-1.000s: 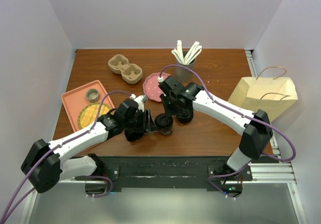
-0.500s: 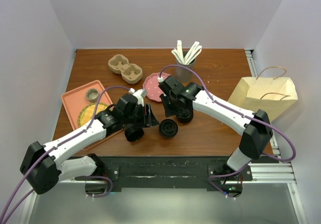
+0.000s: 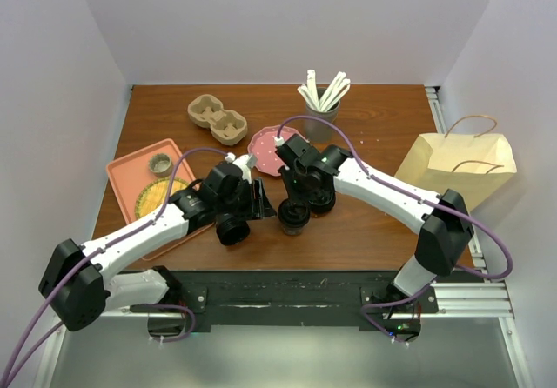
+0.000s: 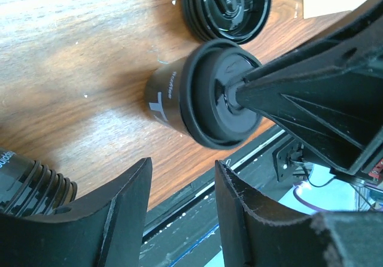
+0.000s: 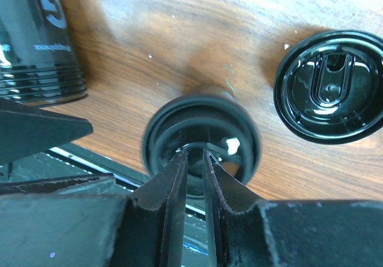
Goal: Pack the takeout coffee
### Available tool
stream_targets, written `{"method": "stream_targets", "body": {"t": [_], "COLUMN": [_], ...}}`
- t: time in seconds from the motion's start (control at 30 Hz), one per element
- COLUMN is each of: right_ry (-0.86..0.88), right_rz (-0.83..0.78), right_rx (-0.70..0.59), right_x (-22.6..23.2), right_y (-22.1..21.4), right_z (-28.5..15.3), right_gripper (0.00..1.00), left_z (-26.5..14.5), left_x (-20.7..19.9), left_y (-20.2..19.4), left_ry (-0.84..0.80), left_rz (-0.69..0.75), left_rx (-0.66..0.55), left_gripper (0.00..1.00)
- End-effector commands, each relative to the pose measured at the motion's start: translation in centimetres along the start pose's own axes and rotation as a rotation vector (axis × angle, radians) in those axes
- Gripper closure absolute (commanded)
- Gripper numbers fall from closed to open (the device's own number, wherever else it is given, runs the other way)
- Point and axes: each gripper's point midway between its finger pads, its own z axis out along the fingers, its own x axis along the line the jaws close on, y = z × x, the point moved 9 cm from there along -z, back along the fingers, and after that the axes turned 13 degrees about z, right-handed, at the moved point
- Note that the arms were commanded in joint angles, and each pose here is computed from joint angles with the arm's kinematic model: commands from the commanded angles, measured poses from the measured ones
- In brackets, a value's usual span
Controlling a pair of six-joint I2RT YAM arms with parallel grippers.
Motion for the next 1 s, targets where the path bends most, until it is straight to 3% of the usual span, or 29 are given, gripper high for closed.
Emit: {"method": "stream_targets", "body": {"t": [0.0,0.37,0.53,0.73,0.97], "right_ry": [0.035,0.034,0.066,0.146,0.312], "right_rz": [-0.014,-0.009,0.000,0.015,0.060], "right_rx": [-0.010,-0.007,-0.029,-0.072,-0.029], "right_x": [-0.1,-0.2,0.4,0.2,-2.4], "right_y": [-0.4,-0.7,0.1,-0.1,-1.4], "right_z": [-0.6,-0.3,-2.1,-4.6,-4.7], "right_gripper": [0.80,0.81,0.80,0.60,0.40], "left_z": [0.0,0.2,0.4,0.8,1.2], "left_x": [-0.6,-0.6,-0.8,-0.4,-0.3], "left_y": [1.0,1.2,1.4,0.7,0.3], "left_ry": [-0.015,-0.026,-0.044,-0.038,-0.059], "left_rz": [0.029,0.037,0.039,0.027,0.029], "left_rx": [-0.041,-0.064,-0.062,-0.035,-0.038], "left_gripper": [0.49,0.48,0.47,0.47,0.47]}}
